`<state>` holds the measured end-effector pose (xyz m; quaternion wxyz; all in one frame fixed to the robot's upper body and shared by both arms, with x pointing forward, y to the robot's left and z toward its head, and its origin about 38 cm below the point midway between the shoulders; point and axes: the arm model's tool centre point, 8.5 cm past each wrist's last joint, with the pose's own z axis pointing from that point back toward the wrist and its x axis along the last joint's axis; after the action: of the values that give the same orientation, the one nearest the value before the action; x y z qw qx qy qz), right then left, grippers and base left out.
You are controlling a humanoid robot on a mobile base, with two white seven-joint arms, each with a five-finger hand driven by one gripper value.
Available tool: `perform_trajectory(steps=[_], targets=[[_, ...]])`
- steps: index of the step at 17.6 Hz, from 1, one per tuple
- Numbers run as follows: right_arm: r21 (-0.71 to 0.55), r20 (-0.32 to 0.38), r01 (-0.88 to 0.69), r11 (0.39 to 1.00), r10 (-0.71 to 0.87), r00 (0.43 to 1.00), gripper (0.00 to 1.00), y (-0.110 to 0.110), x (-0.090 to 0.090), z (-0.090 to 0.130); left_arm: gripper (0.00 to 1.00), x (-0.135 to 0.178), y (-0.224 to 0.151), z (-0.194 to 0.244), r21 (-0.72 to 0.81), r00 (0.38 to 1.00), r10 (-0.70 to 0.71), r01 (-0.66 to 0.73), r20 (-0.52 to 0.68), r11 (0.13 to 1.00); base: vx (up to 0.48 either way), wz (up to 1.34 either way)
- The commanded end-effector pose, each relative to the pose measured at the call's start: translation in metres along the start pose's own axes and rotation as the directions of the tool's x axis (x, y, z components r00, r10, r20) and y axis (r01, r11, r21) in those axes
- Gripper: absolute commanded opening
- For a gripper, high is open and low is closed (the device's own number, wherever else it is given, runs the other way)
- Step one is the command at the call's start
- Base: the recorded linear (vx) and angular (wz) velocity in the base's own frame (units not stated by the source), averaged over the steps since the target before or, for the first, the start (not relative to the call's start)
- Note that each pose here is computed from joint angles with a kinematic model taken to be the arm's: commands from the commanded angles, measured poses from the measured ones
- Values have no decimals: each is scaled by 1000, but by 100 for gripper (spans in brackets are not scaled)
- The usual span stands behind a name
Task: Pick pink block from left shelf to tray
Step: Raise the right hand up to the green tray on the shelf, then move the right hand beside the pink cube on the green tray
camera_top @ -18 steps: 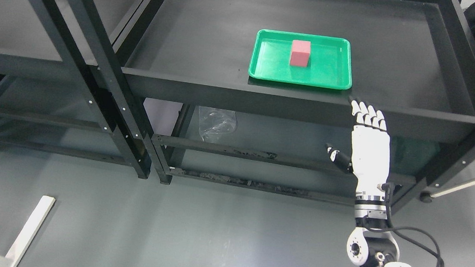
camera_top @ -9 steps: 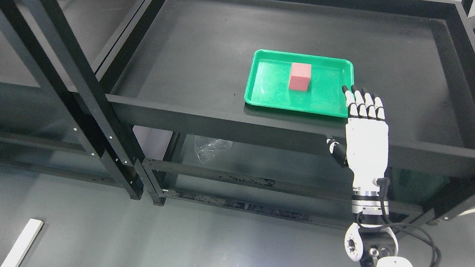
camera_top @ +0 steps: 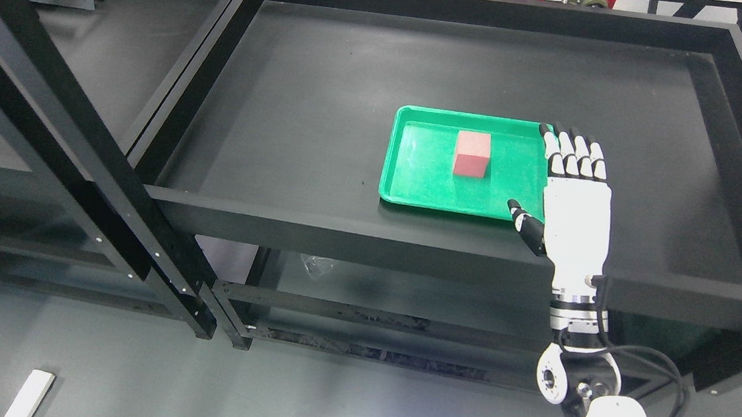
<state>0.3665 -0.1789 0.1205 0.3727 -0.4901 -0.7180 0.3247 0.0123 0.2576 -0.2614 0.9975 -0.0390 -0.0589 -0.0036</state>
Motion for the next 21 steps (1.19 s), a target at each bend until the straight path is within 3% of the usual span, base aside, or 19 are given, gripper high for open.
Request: perform_trajectory(steps=[1, 5, 11, 16, 21], targets=[[-29, 15, 30, 999, -30, 999, 100, -4, -3, -2, 100, -7, 10, 2, 15, 1000, -2, 2, -2, 1000, 155, 2], [26, 53, 48, 999, -49, 997, 100, 6, 10, -4, 100, -7, 10, 2, 15, 1000, -2, 2, -1, 1000, 174, 1], [373, 55, 24, 928, -48, 997, 100, 42, 11, 0, 100, -7, 10, 2, 15, 1000, -2, 2, -2, 1000, 140, 0], [406, 45, 42, 913, -66, 997, 100, 51, 11, 2, 100, -7, 10, 2, 15, 1000, -2, 2, -2, 1000, 104, -4], [420, -42, 167, 892, -165, 985, 100, 61, 0, -3, 100, -7, 10, 2, 15, 1000, -2, 2, -2, 1000, 98, -27]])
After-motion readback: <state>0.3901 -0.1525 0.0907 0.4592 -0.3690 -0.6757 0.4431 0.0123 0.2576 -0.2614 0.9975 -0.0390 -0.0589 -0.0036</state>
